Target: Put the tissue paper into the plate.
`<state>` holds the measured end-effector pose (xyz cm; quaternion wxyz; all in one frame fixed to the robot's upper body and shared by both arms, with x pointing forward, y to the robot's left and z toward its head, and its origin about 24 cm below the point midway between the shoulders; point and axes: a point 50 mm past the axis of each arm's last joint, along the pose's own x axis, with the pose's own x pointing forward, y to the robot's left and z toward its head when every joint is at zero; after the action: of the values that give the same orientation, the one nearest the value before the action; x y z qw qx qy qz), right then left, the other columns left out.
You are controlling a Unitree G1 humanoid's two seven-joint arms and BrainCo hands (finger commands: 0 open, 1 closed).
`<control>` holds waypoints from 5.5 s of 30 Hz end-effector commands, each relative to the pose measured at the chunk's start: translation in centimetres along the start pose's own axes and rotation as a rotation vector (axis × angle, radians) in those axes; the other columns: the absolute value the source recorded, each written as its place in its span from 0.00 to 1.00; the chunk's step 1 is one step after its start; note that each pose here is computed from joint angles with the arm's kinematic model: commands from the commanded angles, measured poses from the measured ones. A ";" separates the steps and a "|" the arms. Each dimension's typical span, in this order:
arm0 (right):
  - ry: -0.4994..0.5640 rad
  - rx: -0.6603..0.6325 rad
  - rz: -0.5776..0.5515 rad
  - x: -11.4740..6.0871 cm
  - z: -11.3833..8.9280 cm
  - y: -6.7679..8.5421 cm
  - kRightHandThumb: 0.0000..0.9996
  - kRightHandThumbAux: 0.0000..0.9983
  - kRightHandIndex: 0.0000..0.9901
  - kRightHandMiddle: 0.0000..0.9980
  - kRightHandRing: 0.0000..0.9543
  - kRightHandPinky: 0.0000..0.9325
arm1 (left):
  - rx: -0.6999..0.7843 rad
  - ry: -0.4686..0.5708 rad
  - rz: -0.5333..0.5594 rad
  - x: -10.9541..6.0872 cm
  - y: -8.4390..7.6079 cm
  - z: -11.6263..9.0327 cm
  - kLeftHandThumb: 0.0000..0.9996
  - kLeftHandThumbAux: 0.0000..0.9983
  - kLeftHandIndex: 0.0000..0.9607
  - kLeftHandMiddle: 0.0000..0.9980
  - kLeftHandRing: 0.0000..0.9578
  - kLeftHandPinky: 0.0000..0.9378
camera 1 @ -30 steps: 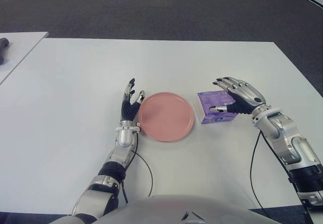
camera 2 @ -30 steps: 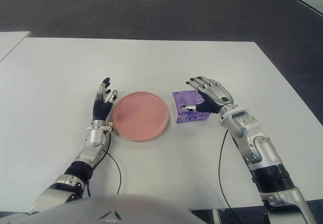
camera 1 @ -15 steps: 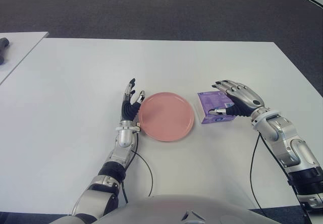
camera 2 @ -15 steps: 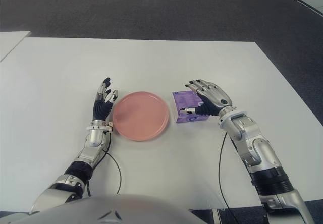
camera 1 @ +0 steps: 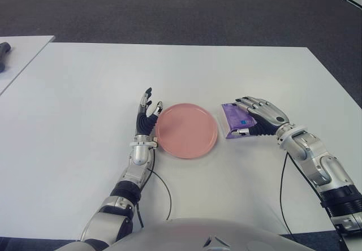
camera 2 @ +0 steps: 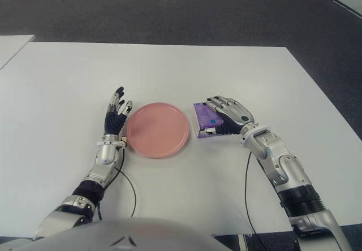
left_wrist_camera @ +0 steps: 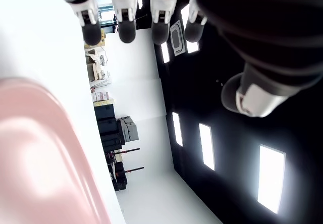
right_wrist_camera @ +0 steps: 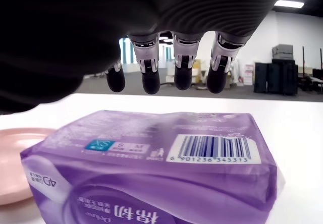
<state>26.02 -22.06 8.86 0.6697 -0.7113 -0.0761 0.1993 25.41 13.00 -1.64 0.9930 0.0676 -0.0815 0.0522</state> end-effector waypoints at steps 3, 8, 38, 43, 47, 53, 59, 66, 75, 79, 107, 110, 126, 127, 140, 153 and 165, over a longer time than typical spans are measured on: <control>-0.011 -0.022 0.004 0.3 -0.2 0.1 0.29 0.23 0.00 0.00 0.00 0.00 | 0.043 0.167 -0.016 -3.9 0.4 -3.2 0.01 0.49 0.00 0.00 0.00 0.00; -0.013 -0.030 0.005 0.5 -0.3 0.2 0.28 0.23 0.00 0.00 0.00 0.00 | 0.042 0.168 -0.015 -3.9 0.4 -3.2 0.01 0.49 0.00 0.00 0.00 0.00; -0.080 -0.116 0.202 1.4 -0.6 9.7 0.27 0.20 0.00 0.00 0.00 0.00 | 0.041 0.161 -0.016 -3.9 0.4 -3.1 0.01 0.49 0.00 0.00 0.00 0.00; -0.120 -0.160 0.232 1.2 -0.4 10.8 0.27 0.19 0.00 0.00 0.00 0.00 | 0.040 0.168 -0.014 -4.0 0.4 -3.2 0.00 0.49 0.00 0.00 0.00 0.00; -0.138 -0.182 0.239 1.2 -0.2 11.4 0.26 0.20 0.00 0.00 0.00 0.00 | 0.037 0.171 -0.015 -4.0 0.5 -3.2 0.01 0.49 0.00 0.00 0.00 0.00; -0.179 -0.190 0.235 0.9 0.5 12.6 0.27 0.23 0.00 0.00 0.00 0.00 | 0.031 0.174 -0.016 -4.0 0.5 -3.3 0.01 0.49 0.00 0.00 0.00 0.00; -0.184 -0.197 0.211 1.1 0.5 12.7 0.31 0.26 0.00 0.00 0.00 0.00 | 0.033 0.174 -0.020 -4.0 0.6 -3.3 0.01 0.50 0.00 0.00 0.00 0.00; -0.192 -0.197 0.182 1.3 0.7 12.7 0.32 0.30 0.00 0.00 0.00 0.00 | 0.035 0.171 -0.019 -4.0 0.6 -3.2 0.00 0.50 0.00 0.00 0.00 0.00; -0.218 -0.199 0.137 1.1 1.3 13.0 0.28 0.34 0.00 0.00 0.00 0.00 | 0.036 0.161 -0.022 -3.9 0.5 -3.1 0.01 0.50 0.00 0.00 0.00 0.00; -0.223 -0.199 0.133 1.1 1.4 13.1 0.28 0.36 0.00 0.00 0.00 0.00 | 0.034 0.165 -0.025 -3.9 0.5 -3.2 0.01 0.49 0.00 0.00 0.00 0.00; -0.091 0.012 -0.104 1.8 2.8 11.4 0.85 0.68 0.40 0.54 0.83 0.88 | 0.029 0.168 -0.025 -3.8 0.3 -3.1 0.02 0.47 0.00 0.00 0.00 0.00; -0.097 0.025 -0.114 1.8 3.1 11.3 0.85 0.68 0.40 0.54 0.85 0.89 | 0.028 0.166 -0.028 -3.8 0.2 -3.1 0.03 0.48 0.00 0.00 0.00 0.00; -0.116 0.098 -0.155 1.7 3.8 11.2 0.85 0.68 0.40 0.55 0.87 0.90 | 0.022 0.169 -0.013 -3.8 0.2 -3.1 0.03 0.49 0.00 0.00 0.00 0.00; -0.117 0.101 -0.157 1.7 3.8 11.2 0.85 0.68 0.40 0.55 0.88 0.90 | 0.022 0.169 -0.012 -3.8 0.2 -3.1 0.03 0.49 0.00 0.00 0.00 0.00; -0.117 0.124 -0.188 1.8 4.0 11.0 0.86 0.68 0.40 0.55 0.88 0.91 | 0.020 0.170 -0.012 -3.7 0.1 -3.1 0.03 0.49 0.00 0.00 0.00 0.00; -0.082 0.175 -0.306 2.4 3.2 8.6 0.85 0.68 0.40 0.55 0.89 0.90 | 0.021 0.175 -0.006 -3.5 0.2 -3.2 0.03 0.49 0.00 0.00 0.00 0.00; -0.029 0.180 -0.471 3.1 1.9 2.1 0.86 0.68 0.41 0.54 0.88 0.84 | 0.021 0.177 -0.011 -3.3 0.2 -3.2 0.03 0.50 0.00 0.00 0.00 0.00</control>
<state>27.60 -19.24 4.51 0.7539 -0.6141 -0.2226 0.0701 25.58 12.76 -1.72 0.9938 0.0619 -0.0777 0.0507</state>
